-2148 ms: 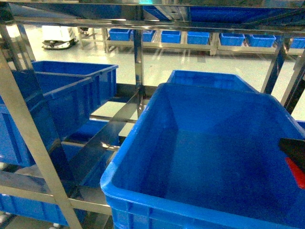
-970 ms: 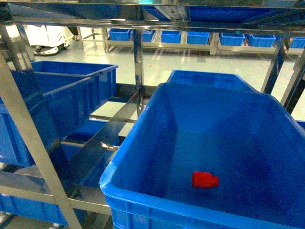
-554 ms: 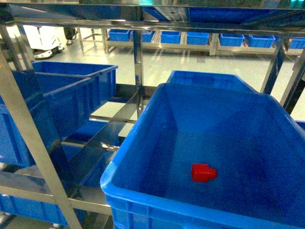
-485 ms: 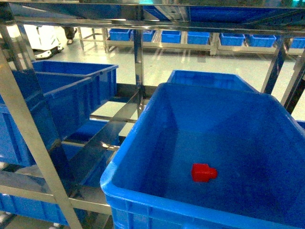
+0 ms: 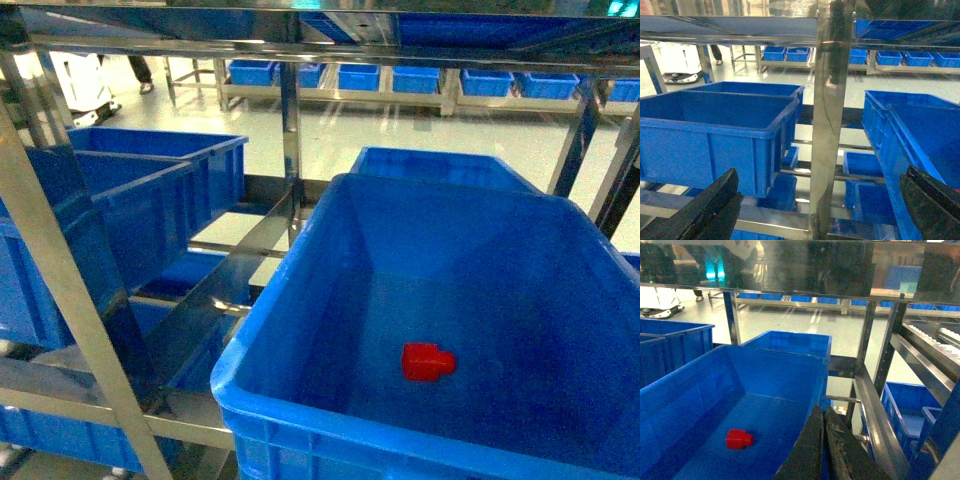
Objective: Pick red block from blue box to shelf
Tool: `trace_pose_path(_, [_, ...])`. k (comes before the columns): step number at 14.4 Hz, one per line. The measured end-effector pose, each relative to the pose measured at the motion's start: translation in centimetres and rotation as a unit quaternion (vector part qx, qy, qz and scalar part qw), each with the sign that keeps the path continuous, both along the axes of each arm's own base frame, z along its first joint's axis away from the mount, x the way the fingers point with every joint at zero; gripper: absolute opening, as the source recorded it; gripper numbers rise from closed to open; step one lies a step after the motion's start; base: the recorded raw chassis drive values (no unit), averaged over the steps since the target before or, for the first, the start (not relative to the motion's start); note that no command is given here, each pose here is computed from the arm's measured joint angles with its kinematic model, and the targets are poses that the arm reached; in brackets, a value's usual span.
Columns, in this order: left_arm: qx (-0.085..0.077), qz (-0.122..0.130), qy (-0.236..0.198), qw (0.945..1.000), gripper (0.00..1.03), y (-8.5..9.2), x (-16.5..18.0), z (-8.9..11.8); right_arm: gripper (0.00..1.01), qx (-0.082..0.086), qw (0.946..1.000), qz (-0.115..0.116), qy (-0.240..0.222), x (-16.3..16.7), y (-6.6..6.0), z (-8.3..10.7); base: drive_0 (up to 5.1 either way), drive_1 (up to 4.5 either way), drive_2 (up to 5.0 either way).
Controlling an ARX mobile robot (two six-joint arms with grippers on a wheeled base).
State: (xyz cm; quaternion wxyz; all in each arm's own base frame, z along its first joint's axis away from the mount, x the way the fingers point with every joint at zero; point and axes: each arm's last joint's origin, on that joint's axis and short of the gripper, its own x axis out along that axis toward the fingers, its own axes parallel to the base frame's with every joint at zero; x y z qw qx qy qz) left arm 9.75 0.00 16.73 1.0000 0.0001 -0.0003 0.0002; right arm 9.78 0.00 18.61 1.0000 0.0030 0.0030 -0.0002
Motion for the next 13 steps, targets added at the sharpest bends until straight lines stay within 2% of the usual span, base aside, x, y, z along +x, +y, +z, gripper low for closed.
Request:
trace_pose_path(6, [0.0, 0.0, 0.0, 1.0, 0.98, 0.0, 0.0, 0.0, 0.02, 0.0, 1.0, 0.0, -0.003, 0.0, 0.0, -1.1, 0.0, 0.0, 0.0])
trace_pose_path(7, [0.0, 0.0, 0.0, 1.0, 0.98, 0.0, 0.0, 0.0, 0.02, 0.0, 1.0, 0.0, -0.003, -0.1, 0.0, -1.9, 0.0, 0.0, 0.0])
trace_pose_path(9, [0.0, 0.0, 0.0, 1.0, 0.98, 0.0, 0.0, 0.0, 0.02, 0.0, 1.0, 0.0, -0.005, -0.1, 0.0, -1.8, 0.0, 0.0, 0.0])
trace_pose_path(10, [0.0, 0.0, 0.0, 1.0, 0.98, 0.0, 0.0, 0.0, 0.07, 0.0, 1.0, 0.0, -0.006, -0.1, 0.0, -1.8, 0.0, 0.0, 0.0])
trace_pose_path(11, [0.0, 0.0, 0.0, 1.0, 0.98, 0.0, 0.0, 0.0, 0.2, 0.0, 1.0, 0.0, -0.005, -0.1, 0.0, -1.8, 0.0, 0.0, 0.0])
trace_pose_path(13, [0.0, 0.0, 0.0, 1.0, 0.98, 0.0, 0.0, 0.0, 0.36, 0.0, 1.0, 0.0, -0.006, -0.1, 0.0, -1.8, 0.0, 0.0, 0.0])
